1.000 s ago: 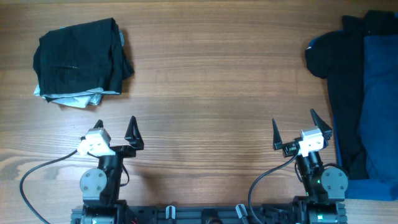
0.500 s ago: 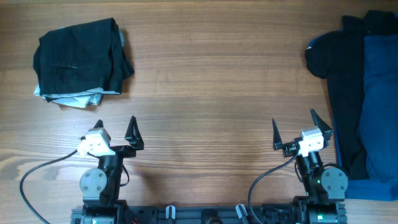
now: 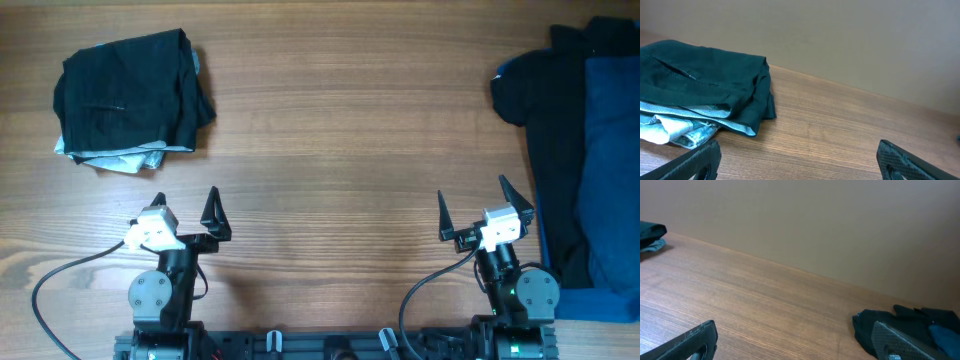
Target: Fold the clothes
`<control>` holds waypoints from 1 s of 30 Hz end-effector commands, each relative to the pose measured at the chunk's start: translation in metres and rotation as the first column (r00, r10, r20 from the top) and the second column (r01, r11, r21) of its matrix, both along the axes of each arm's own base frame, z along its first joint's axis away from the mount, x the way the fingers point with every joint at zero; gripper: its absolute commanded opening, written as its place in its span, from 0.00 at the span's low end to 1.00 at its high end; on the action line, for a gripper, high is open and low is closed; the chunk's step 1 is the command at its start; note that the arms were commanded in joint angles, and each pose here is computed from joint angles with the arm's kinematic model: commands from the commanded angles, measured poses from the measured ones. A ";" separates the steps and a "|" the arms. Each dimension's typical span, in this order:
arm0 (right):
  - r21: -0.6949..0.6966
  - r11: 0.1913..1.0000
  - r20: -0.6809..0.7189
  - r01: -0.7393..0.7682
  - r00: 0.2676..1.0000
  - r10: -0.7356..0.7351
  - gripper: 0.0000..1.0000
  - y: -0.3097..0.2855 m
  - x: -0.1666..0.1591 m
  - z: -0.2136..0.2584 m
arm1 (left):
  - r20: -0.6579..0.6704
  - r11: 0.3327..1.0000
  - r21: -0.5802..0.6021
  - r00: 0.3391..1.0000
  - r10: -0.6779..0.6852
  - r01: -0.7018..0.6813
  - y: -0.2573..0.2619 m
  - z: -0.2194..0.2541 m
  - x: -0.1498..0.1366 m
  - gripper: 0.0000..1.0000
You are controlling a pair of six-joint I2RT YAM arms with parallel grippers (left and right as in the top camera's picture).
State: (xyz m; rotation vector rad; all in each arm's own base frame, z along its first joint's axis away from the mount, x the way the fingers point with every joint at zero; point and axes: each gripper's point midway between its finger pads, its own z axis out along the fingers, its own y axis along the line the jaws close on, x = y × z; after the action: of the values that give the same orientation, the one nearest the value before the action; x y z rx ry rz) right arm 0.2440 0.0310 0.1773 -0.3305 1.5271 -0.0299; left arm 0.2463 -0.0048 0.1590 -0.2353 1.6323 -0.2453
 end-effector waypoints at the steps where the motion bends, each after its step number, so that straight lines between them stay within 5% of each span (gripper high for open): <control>1: -0.006 1.000 -0.001 0.021 1.000 -0.021 1.00 -0.004 0.001 -0.001 | 0.001 1.000 0.024 1.000 0.004 -0.004 0.001 -0.002 0.000 1.00; 26: -0.031 0.999 0.005 0.024 1.000 -0.024 1.00 -0.004 0.001 0.000 | 0.001 1.000 0.024 1.000 0.004 -0.004 0.001 -0.002 0.000 1.00; 30: -0.024 0.996 0.021 -0.084 0.996 0.084 1.00 0.014 -0.003 0.004 | 0.001 1.000 0.024 1.000 0.004 -0.004 0.001 -0.002 0.000 1.00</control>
State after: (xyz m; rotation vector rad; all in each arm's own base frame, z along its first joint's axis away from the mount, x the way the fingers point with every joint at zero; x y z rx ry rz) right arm 0.2438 0.0320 0.1787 -0.3463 1.5180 -0.0385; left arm 0.2463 -0.0048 0.1590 -0.2353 1.6323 -0.2453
